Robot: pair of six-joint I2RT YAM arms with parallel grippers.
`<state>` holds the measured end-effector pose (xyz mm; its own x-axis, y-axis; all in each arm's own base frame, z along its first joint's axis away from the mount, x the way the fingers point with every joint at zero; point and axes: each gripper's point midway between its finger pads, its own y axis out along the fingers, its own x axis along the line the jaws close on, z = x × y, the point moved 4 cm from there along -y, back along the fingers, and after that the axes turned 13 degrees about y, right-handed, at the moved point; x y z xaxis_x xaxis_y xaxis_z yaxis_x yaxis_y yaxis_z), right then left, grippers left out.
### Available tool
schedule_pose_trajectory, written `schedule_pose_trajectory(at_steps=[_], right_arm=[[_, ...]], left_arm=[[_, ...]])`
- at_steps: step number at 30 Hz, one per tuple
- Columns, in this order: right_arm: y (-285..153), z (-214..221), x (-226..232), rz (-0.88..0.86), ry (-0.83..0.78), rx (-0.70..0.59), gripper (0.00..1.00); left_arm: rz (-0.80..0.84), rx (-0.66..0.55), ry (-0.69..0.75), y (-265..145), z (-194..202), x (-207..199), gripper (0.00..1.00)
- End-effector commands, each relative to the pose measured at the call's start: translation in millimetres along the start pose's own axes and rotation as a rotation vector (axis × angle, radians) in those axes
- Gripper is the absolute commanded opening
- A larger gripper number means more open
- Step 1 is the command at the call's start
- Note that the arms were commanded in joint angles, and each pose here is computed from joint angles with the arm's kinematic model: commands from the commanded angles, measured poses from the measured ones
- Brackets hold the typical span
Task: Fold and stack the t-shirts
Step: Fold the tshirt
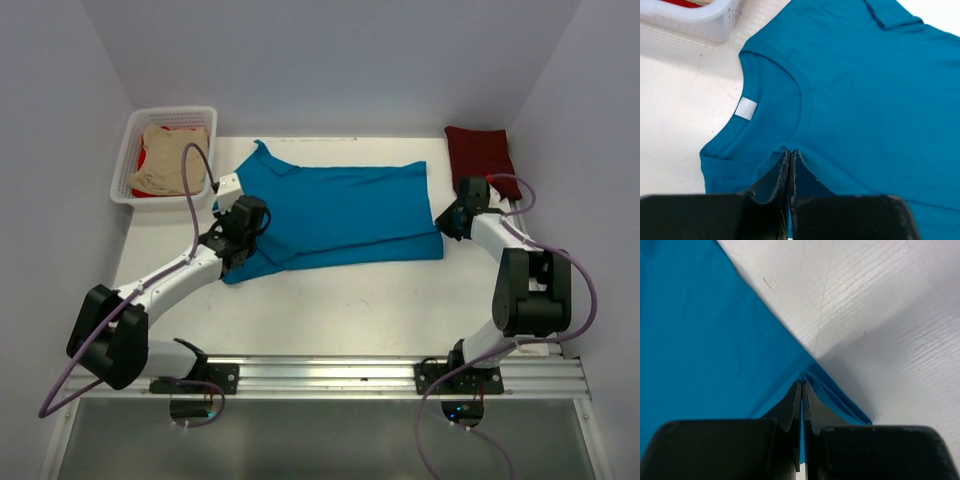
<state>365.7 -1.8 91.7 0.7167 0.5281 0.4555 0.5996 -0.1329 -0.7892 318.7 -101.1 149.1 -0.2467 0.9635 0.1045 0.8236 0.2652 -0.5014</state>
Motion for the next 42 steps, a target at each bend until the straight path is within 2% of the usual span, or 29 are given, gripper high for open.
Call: schedule_pose_trajectory(at_steps=[1, 15, 28, 30, 32, 33, 35, 36, 37, 39, 42], right_arm=[[3, -15, 20, -0.058, 0.019, -0.041, 0.00], [20, -18, 29, -0.049, 0.021, -0.035, 0.00], [53, -13, 34, -0.031, 0.014, 0.012, 0.00], [55, -12, 34, -0.039, 0.012, 0.010, 0.06], [56, -11, 37, -0.070, 0.012, 0.013, 0.30], [53, -14, 43, -0.108, 0.010, -0.002, 0.55], [47, -12, 44, -0.151, 0.006, -0.008, 0.78], [35, -22, 57, -0.227, 0.006, -0.061, 0.99], [31, -18, 50, -0.240, 0.002, -0.071, 0.99], [14, -25, 56, -0.307, -0.003, -0.136, 0.99], [0, -24, 59, -0.340, -0.028, -0.135, 0.99]], left_arm=[[-0.009, -0.093, -0.061, 0, -37, 0, 0.00], [-0.070, -0.071, -0.079, 17, -28, 16, 0.00], [-0.017, -0.083, -0.070, 56, -40, -5, 0.00], [-0.017, -0.102, -0.064, 62, -43, -6, 0.00], [-0.017, -0.118, -0.068, 65, -50, -6, 0.00], [-0.016, -0.137, -0.076, 64, -56, -5, 0.01], [-0.028, -0.155, -0.085, 63, -64, -4, 0.27], [-0.032, -0.161, -0.088, 59, -68, -1, 0.67], [-0.036, -0.170, -0.100, 56, -73, 0, 0.81], [-0.026, -0.188, -0.113, 44, -81, 5, 1.00], [0.026, -0.185, -0.124, 26, -84, 7, 1.00]])
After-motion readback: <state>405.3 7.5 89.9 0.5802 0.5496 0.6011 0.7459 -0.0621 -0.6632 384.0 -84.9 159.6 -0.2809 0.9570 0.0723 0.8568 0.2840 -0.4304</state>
